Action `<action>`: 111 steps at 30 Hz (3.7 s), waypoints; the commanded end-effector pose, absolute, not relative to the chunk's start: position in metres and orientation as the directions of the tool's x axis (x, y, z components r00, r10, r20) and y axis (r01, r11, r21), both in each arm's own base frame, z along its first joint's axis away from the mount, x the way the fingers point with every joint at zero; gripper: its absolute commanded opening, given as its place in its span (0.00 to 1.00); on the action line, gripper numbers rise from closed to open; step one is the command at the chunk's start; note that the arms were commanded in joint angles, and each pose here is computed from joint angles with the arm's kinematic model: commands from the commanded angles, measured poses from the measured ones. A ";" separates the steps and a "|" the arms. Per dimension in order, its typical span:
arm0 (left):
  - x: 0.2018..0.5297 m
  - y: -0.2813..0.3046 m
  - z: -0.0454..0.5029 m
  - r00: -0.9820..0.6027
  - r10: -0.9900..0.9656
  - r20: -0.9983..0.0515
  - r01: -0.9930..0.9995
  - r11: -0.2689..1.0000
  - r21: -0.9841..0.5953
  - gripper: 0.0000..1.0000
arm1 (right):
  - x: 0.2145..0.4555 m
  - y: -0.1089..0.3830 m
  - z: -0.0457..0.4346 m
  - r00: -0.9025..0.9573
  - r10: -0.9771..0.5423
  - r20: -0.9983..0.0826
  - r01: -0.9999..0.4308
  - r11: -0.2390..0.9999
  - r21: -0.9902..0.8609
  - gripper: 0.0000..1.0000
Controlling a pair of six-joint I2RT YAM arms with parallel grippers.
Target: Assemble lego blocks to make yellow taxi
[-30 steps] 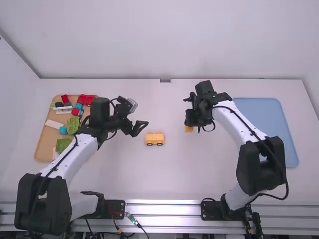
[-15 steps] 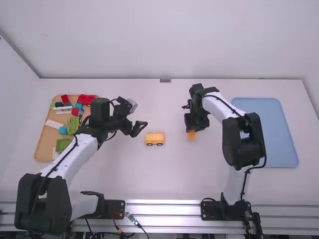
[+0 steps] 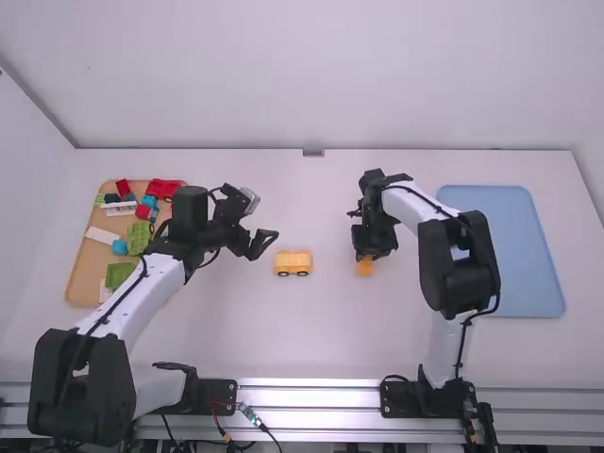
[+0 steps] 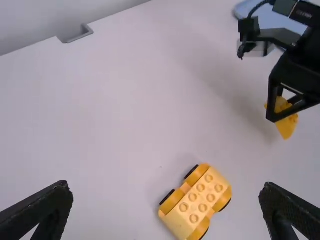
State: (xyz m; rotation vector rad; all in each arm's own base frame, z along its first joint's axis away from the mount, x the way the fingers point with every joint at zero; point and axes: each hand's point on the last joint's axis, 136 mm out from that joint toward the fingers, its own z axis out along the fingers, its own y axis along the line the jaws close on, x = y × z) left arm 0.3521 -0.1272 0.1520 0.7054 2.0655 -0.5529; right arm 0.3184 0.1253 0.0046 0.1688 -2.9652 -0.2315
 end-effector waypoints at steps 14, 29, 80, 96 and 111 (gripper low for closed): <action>0.352 -0.129 0.168 -0.443 0.277 -0.853 0.668 0.736 -0.108 0.99 | 0.312 0.117 -0.021 -0.985 -0.055 0.163 -0.032 0.989 0.142 0.17; 0.352 -0.130 0.167 -0.443 0.279 -0.852 0.670 0.735 -0.107 0.99 | 0.329 0.122 -0.016 -0.991 -0.089 0.095 -0.075 0.986 0.146 0.93; 0.350 -0.107 0.145 -0.536 0.310 -0.786 0.583 0.809 -0.079 0.99 | 0.302 0.124 -0.017 -0.947 -0.307 -0.095 -0.313 0.948 0.051 0.80; 0.351 -0.107 0.145 -0.535 0.310 -0.786 0.582 0.810 -0.077 0.99 | 0.299 0.134 -0.020 -0.921 -0.377 -0.099 -0.385 0.919 0.088 0.54; 0.351 -0.107 0.145 -0.535 0.310 -0.785 0.582 0.809 -0.077 0.99 | 0.299 0.134 -0.020 -0.912 -0.398 -0.099 -0.406 0.910 0.086 0.31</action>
